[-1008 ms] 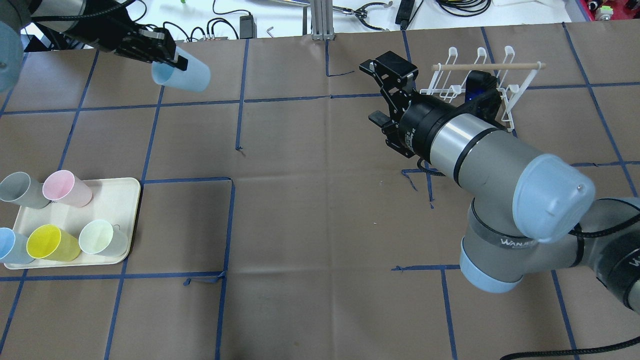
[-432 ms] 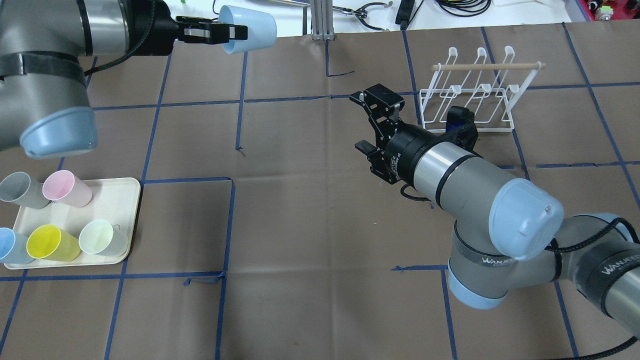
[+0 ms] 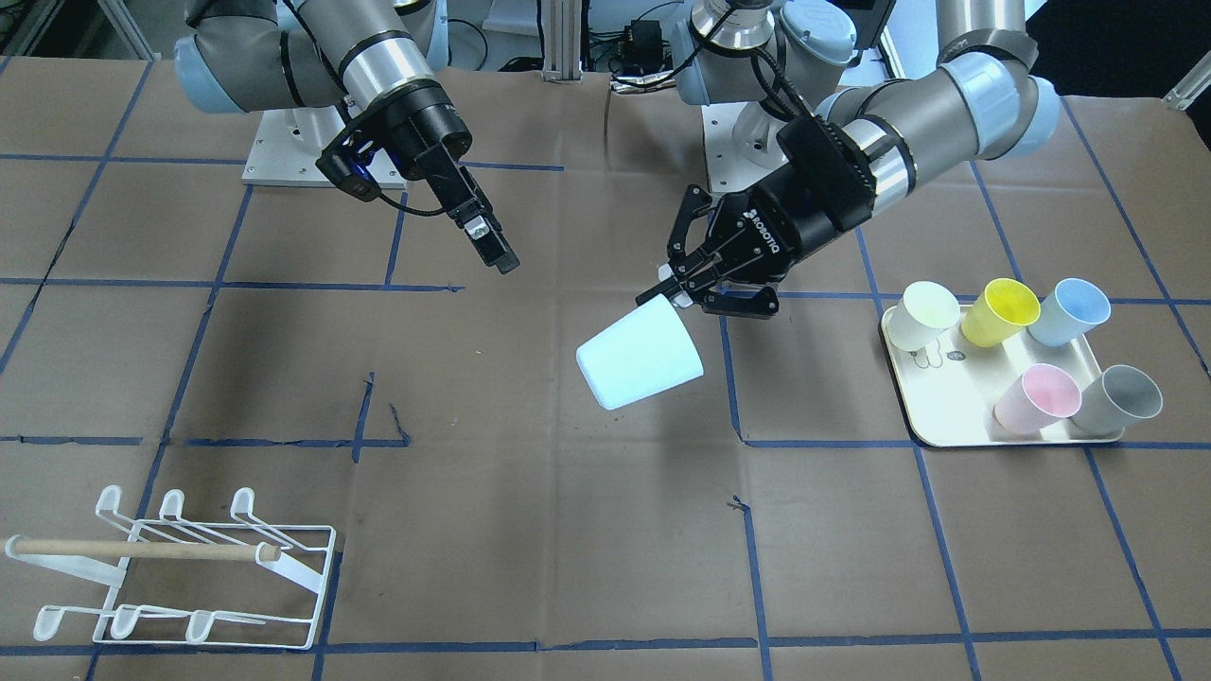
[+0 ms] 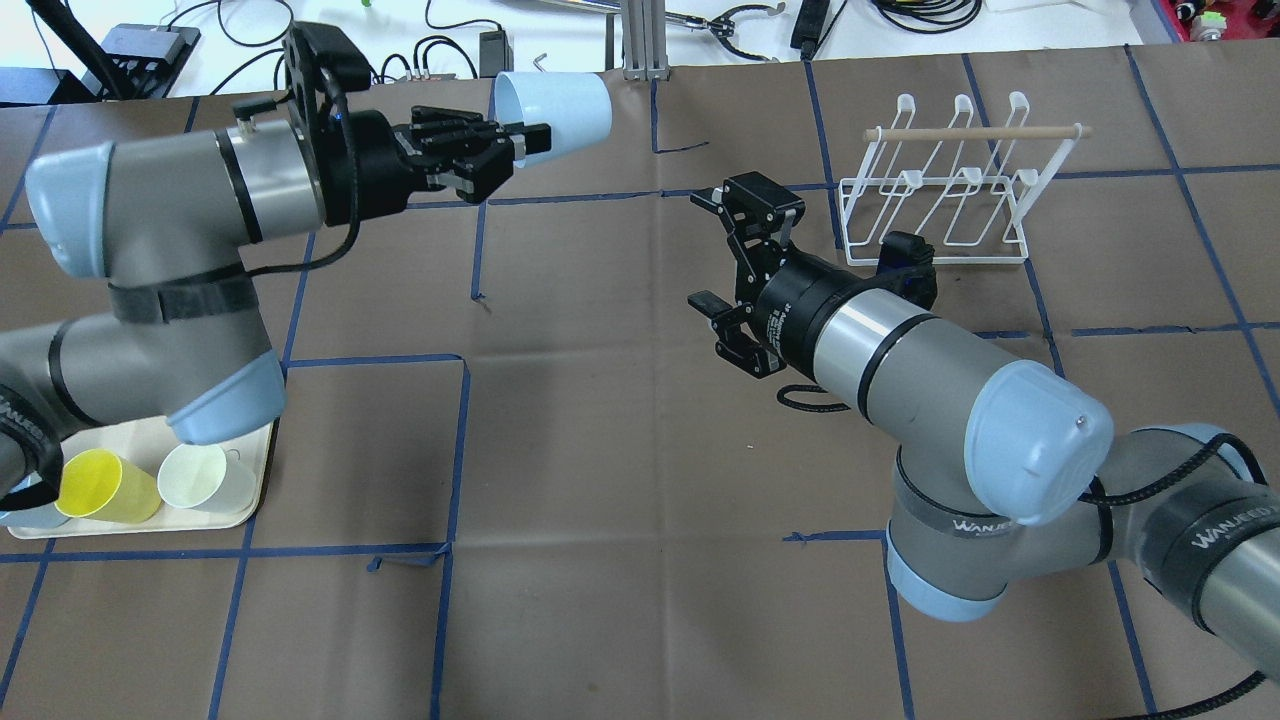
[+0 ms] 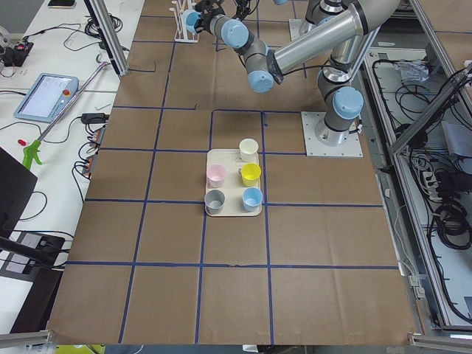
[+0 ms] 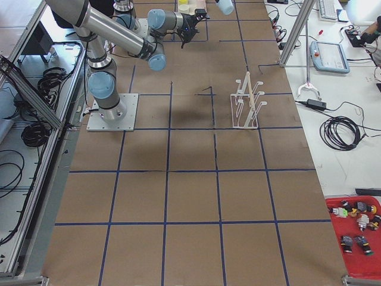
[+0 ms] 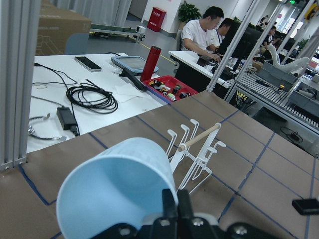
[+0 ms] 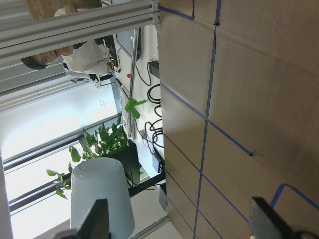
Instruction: Transfer IKEA cup to right arm and place on rack
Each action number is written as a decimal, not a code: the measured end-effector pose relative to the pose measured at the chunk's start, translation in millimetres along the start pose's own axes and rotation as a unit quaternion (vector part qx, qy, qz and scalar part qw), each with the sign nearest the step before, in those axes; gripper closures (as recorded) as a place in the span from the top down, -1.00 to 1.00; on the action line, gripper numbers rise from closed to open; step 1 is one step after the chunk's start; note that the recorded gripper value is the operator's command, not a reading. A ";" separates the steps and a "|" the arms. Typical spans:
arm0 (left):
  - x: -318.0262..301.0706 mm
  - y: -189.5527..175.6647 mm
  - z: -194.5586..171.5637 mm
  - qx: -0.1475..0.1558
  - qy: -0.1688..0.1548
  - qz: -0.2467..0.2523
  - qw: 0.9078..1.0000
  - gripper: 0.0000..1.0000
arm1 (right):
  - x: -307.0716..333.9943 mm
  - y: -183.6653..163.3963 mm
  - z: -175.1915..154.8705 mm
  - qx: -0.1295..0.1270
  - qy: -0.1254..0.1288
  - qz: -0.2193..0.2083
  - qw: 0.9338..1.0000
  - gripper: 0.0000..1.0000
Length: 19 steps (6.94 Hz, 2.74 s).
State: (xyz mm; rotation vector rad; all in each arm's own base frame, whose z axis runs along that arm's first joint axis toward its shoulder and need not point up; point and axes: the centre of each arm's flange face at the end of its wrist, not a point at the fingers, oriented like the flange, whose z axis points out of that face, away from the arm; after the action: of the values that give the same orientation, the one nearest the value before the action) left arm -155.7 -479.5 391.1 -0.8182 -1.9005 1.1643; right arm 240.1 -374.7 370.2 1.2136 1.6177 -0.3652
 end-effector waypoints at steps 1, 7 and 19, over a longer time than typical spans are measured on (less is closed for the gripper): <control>22.1 18.5 0.2 0.006 0.007 0.010 1.000 -0.99 | -3.5 3.4 0.2 -0.003 -0.004 -0.002 1.000 1.00; 59.2 47.0 -1.0 0.009 0.016 0.023 1.000 -0.98 | -15.9 8.0 30.4 -0.016 0.002 -0.008 1.000 0.99; 60.4 46.0 -1.4 0.009 0.016 0.024 1.000 -0.94 | -26.5 27.6 80.0 -0.017 0.010 -0.022 1.000 0.94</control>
State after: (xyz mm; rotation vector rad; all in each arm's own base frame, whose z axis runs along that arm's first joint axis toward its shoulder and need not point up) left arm -179.4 -412.1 365.5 -0.8723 -1.8504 1.1895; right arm 305.5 -434.6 368.0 1.1611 1.6638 -0.3512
